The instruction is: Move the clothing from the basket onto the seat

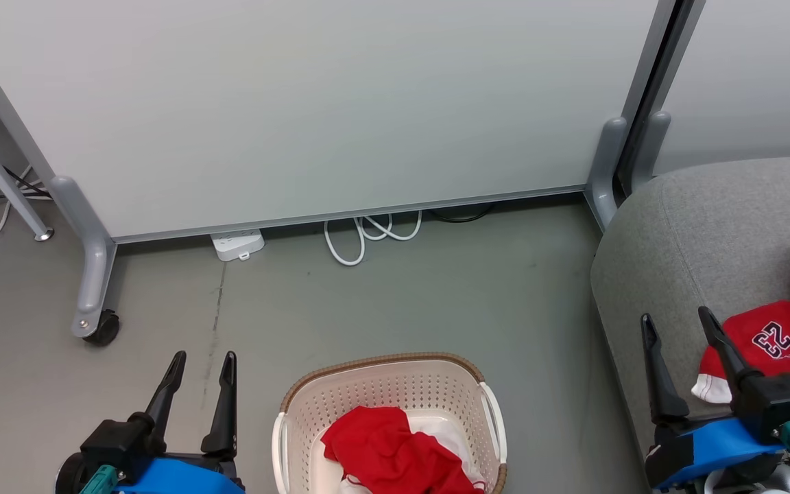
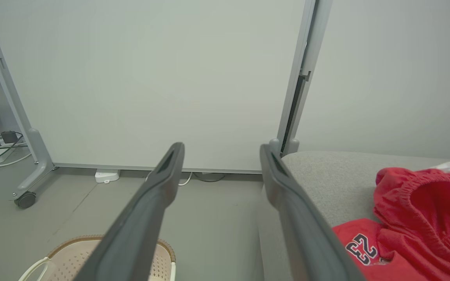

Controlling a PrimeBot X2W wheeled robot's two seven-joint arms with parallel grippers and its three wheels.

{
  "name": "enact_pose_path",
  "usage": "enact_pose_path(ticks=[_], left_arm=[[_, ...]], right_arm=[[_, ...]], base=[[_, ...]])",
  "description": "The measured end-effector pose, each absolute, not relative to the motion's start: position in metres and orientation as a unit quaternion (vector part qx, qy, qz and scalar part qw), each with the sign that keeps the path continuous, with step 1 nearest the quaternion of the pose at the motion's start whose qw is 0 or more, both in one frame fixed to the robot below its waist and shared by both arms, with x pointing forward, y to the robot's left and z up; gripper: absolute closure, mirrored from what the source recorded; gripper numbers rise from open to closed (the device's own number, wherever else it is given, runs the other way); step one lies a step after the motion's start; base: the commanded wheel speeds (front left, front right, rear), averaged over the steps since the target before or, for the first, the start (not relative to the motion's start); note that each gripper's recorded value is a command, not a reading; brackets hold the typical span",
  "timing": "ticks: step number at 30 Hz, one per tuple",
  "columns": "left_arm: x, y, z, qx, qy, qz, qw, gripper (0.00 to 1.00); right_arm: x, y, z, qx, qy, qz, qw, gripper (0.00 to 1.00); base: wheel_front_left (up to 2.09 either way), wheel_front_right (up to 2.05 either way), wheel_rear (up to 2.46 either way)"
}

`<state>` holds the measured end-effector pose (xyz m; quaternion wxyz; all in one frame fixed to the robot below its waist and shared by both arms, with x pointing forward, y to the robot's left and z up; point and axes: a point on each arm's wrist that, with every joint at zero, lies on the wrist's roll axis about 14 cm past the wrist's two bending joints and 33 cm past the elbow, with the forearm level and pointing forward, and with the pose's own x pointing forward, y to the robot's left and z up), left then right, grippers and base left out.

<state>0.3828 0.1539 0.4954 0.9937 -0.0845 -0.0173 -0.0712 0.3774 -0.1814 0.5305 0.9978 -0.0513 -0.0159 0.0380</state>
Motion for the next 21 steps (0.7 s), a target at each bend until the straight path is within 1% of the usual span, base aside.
enact_pose_path(ticks=[14,21], left_arm=[[0.383,0.155,0.493,-0.086,-0.015,-0.067,0.994,0.00],[0.397,0.145,0.479,-0.090,0.005,-0.079,0.993,0.00]], right_arm=[[0.376,-0.181,0.529,-0.045,-0.012,0.036,0.998,0.00],[0.394,-0.177,0.529,-0.039,-0.016,0.042,0.998,0.00]], base=[[0.00,0.00,0.00],[0.00,0.00,0.00]])
